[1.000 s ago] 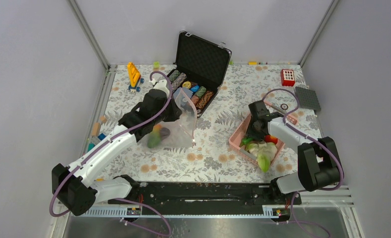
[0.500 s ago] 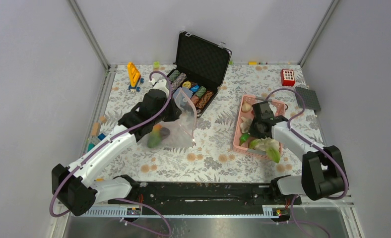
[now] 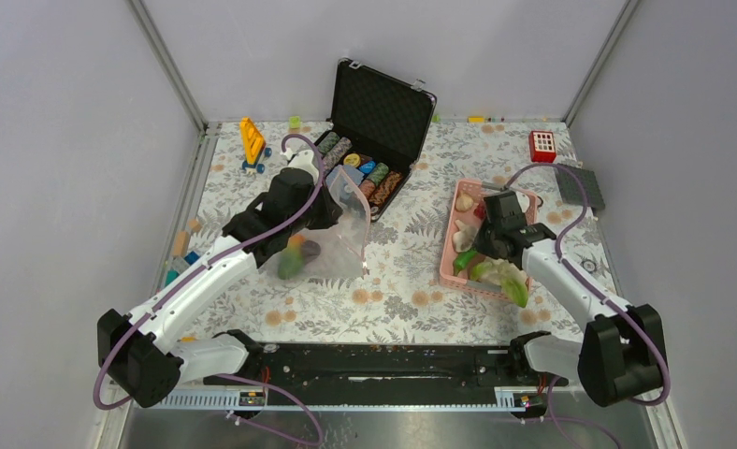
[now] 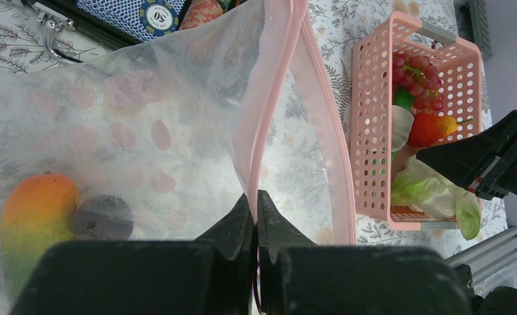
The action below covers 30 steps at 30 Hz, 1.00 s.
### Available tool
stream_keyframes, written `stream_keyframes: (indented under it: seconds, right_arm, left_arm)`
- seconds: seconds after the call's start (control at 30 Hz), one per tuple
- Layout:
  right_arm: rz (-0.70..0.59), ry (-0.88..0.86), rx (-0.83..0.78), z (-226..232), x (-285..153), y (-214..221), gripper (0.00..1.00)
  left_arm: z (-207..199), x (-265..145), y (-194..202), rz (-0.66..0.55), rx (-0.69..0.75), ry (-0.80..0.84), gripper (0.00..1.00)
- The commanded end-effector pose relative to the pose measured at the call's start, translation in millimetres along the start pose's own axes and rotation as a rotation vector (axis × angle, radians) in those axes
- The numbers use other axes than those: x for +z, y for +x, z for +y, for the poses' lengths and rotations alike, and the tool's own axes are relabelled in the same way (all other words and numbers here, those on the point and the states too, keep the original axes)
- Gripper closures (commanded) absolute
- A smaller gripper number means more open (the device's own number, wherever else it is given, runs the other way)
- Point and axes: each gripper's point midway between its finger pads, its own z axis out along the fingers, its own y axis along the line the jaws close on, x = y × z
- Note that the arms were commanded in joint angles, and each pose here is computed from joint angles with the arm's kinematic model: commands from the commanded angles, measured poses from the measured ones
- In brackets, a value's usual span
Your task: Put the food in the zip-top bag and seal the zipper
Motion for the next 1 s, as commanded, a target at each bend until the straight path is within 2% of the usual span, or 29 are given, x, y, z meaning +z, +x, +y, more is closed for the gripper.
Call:
stream_keyframes:
  seconds: [0.0, 0.07, 0.13, 0.3, 0.53, 0.8, 0.97]
  right_arm:
    - [0.002, 0.037, -0.025, 0, 6, -10, 0.66]
    - [0.038, 0.030, -0.029, 5, 15, -6, 0.52]
    - [0.063, 0.037, -0.033, 7, 27, -2, 0.46]
    - [0.050, 0.076, -0.026, 8, 44, -10, 0.46]
    - [-0.030, 0.068, -0.032, 13, 44, -31, 0.47]
    - [-0.013, 0.060, -0.042, 20, 59, -33, 0.56]
    - [-0.030, 0.045, -0.034, 24, 54, -38, 0.81]
  left_arm:
    - [-4, -4, -15, -0.063, 0.002, 0.025, 1.00]
    - [-3, -4, -14, -0.061, 0.003, 0.020, 1.00]
    - [-2, -3, -15, -0.061, 0.003, 0.016, 1.00]
    - [0, -2, -15, -0.062, 0.004, 0.006, 1.00]
    - [0, 2, -15, -0.051, 0.003, 0.002, 1.00]
    - [1, 5, -13, -0.041, 0.001, 0.002, 1.00]
    - [2, 4, -14, -0.044, -0.001, 0.000, 1.00]
